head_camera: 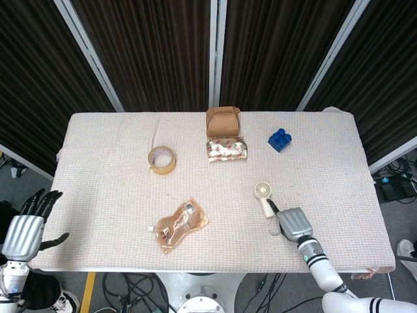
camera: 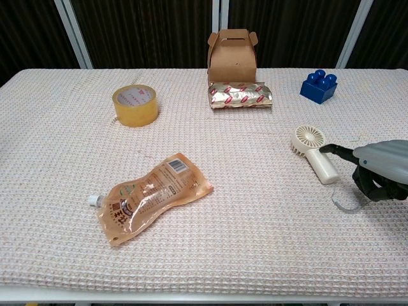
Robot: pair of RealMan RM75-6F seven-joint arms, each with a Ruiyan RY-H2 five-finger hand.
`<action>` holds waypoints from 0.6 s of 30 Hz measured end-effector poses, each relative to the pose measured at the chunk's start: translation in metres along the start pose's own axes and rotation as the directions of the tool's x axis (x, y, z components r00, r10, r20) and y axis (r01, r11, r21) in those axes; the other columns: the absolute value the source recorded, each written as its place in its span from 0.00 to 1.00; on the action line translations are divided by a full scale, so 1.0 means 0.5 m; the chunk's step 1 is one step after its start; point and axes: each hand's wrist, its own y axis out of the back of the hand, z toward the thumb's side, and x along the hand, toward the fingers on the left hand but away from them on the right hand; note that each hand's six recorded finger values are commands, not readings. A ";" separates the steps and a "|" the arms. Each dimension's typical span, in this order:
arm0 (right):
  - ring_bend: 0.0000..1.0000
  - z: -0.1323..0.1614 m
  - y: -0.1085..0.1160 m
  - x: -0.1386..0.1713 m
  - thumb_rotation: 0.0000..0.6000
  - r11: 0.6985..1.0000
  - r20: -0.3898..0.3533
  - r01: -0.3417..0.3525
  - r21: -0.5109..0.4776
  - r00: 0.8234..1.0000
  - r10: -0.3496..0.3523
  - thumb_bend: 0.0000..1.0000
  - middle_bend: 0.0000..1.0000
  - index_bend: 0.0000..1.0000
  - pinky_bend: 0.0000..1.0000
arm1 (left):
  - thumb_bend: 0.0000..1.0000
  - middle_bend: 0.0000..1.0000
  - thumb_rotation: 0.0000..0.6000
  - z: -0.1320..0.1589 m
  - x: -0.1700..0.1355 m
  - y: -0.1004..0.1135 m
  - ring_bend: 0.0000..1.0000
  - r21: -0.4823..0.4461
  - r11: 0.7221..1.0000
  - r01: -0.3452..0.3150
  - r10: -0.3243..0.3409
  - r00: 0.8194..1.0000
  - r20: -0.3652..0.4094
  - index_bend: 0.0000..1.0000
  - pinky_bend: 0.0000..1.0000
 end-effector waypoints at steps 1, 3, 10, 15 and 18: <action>0.81 -0.001 -0.003 0.000 1.00 1.000 0.001 -0.006 -0.002 1.000 0.006 1.00 0.87 0.00 0.68 | 0.00 0.12 1.00 0.000 0.000 0.000 0.05 0.000 1.000 0.000 0.000 1.000 0.001 0.12 0.16; 0.81 -0.002 -0.010 -0.001 1.00 1.000 0.002 -0.020 -0.005 1.000 0.020 1.00 0.87 0.00 0.68 | 0.00 0.12 1.00 0.001 0.000 -0.001 0.05 -0.001 1.000 0.000 0.000 1.000 0.001 0.12 0.16; 0.81 -0.008 -0.015 -0.006 1.00 1.000 0.007 -0.026 -0.011 1.000 0.026 1.00 0.87 0.00 0.68 | 0.00 0.12 1.00 0.001 0.001 0.003 0.05 0.001 1.000 -0.006 0.006 1.000 0.003 0.12 0.16; 0.81 -0.007 0.021 0.002 1.00 0.999 0.000 0.039 -0.028 0.999 -0.039 1.00 0.87 0.00 0.68 | 0.00 0.12 1.00 0.003 0.002 0.005 0.05 0.000 1.000 -0.010 0.010 1.000 0.005 0.12 0.16; 0.81 -0.010 0.058 0.014 1.00 0.993 -0.001 0.111 -0.040 0.994 -0.111 1.00 0.87 0.00 0.68 | 0.00 0.12 1.00 0.004 0.002 0.006 0.05 0.000 1.000 -0.011 0.011 1.000 0.006 0.12 0.16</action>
